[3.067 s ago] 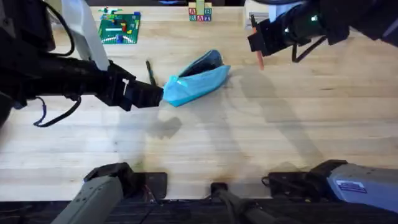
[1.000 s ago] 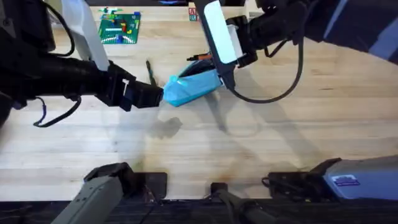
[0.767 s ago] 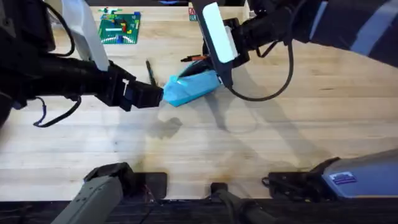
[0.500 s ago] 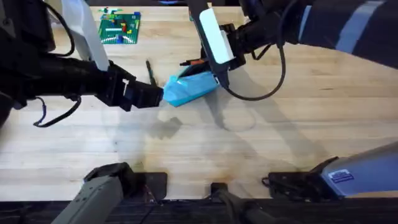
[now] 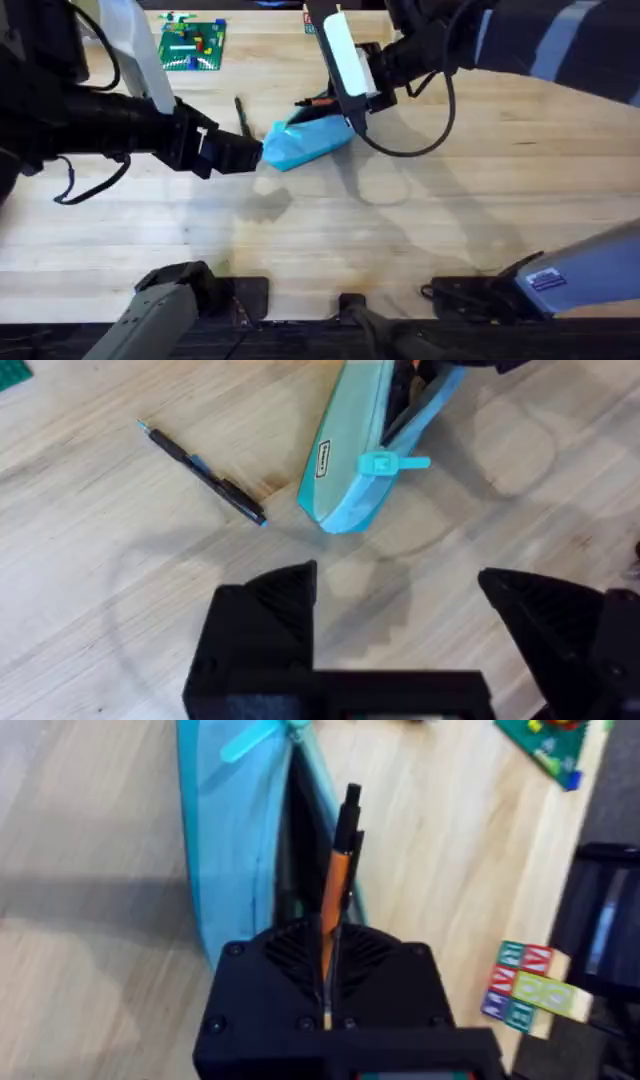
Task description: Unzip the bag, pick up the pens from the table one at a time and place them inside, then zip the bag closed.
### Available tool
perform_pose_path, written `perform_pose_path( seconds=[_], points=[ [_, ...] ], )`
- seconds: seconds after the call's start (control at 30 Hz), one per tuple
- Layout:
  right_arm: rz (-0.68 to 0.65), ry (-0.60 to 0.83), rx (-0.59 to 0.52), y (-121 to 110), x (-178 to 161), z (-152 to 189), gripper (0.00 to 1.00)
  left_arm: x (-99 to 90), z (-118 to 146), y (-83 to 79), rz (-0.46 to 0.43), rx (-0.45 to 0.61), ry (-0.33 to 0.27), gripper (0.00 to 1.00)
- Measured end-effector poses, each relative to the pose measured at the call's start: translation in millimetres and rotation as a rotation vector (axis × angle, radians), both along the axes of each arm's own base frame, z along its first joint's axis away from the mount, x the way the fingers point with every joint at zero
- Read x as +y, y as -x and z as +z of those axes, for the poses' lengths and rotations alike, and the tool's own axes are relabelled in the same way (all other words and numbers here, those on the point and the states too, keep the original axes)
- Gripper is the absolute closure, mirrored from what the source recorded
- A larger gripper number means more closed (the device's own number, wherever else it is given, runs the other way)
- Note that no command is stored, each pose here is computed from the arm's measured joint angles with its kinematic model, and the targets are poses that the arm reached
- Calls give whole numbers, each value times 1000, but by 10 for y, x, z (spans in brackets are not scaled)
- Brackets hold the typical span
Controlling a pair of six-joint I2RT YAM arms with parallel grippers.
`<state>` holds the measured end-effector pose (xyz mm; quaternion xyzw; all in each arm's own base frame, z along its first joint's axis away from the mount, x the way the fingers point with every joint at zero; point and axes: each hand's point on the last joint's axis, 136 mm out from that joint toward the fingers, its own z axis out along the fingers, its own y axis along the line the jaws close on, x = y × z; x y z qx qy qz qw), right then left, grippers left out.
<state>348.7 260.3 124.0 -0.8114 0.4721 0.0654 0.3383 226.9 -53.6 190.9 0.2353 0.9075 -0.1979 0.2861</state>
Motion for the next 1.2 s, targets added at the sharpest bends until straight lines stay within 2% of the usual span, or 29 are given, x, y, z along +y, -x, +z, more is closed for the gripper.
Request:
perform_pose_path(
  seconds=[0.17, 0.6, 0.93, 1.0, 1.03, 1.07, 1.2],
  points=[
    [1, 21, 48, 30, -11, -165, 969, -1, 0, 0, 0, 0, 0, 4],
    [-1, 32, 93, 41, -1, -331, 969, 0, 0, 0, 0, 0, 0, 4],
    [25, 33, 95, 107, 89, -340, 934, 0, 0, 0, 0, 0, 0, 5],
    [33, 33, 96, 129, 116, -340, 888, 0, 0, 0, 0, 0, 0, 5],
    [30, 32, 98, 129, 116, -339, 834, 0, 0, 0, 0, 0, 0, 6],
    [29, 31, 99, 129, 117, -338, 721, 0, 0, 0, 0, 0, 0, 5],
    [27, 27, 94, 115, 125, -327, 141, 0, 0, 0, 0, 0, 0, 5]
  ],
)
